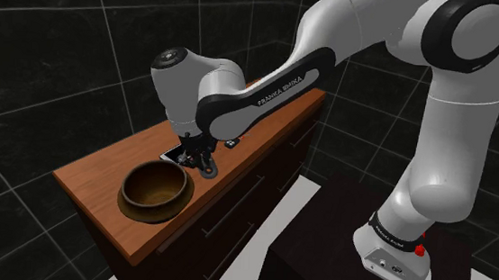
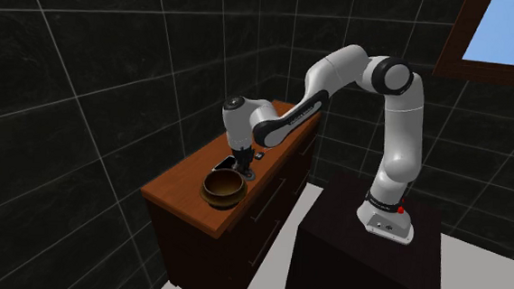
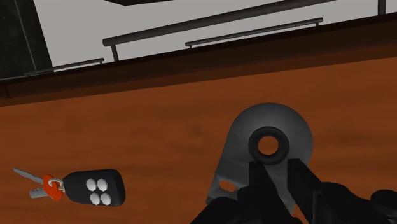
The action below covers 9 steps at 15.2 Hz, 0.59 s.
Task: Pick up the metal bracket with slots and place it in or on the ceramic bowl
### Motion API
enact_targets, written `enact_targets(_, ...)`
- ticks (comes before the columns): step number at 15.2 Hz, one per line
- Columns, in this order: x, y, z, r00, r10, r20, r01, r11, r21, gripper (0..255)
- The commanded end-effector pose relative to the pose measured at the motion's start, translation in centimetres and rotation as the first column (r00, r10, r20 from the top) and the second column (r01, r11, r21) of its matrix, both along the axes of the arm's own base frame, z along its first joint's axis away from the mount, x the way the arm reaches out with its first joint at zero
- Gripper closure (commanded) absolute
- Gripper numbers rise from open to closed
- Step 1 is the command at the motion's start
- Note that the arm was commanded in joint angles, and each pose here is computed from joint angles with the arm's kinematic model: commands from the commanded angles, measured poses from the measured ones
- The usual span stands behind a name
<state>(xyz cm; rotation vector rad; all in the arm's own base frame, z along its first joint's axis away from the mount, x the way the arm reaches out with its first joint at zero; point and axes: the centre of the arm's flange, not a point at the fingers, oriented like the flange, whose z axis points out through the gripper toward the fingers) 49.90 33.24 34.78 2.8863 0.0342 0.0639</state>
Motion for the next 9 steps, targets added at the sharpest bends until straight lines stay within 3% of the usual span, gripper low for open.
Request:
enact_targets(1, 0.0, 0.1, -0.9, 1.000, 0.002, -0.017, -0.002, 1.000, -0.003, 255)
enact_targets(6, 0.0, -0.2, -0.7, 1.000, 0.002, -0.017, -0.002, 1.000, -0.003, 255)
enact_targets(7, 0.1, -0.2, -0.1, 1.000, 0.001, -0.005, -0.001, 1.000, 0.002, 255)
enact_targets(8, 0.1, -0.2, -0.1, 1.000, 0.001, -0.005, -0.001, 1.000, 0.002, 0)
enact_targets(9, -0.1, -1.6, 0.9, 0.998, -0.017, 0.061, 0.014, 0.999, 0.053, 0)
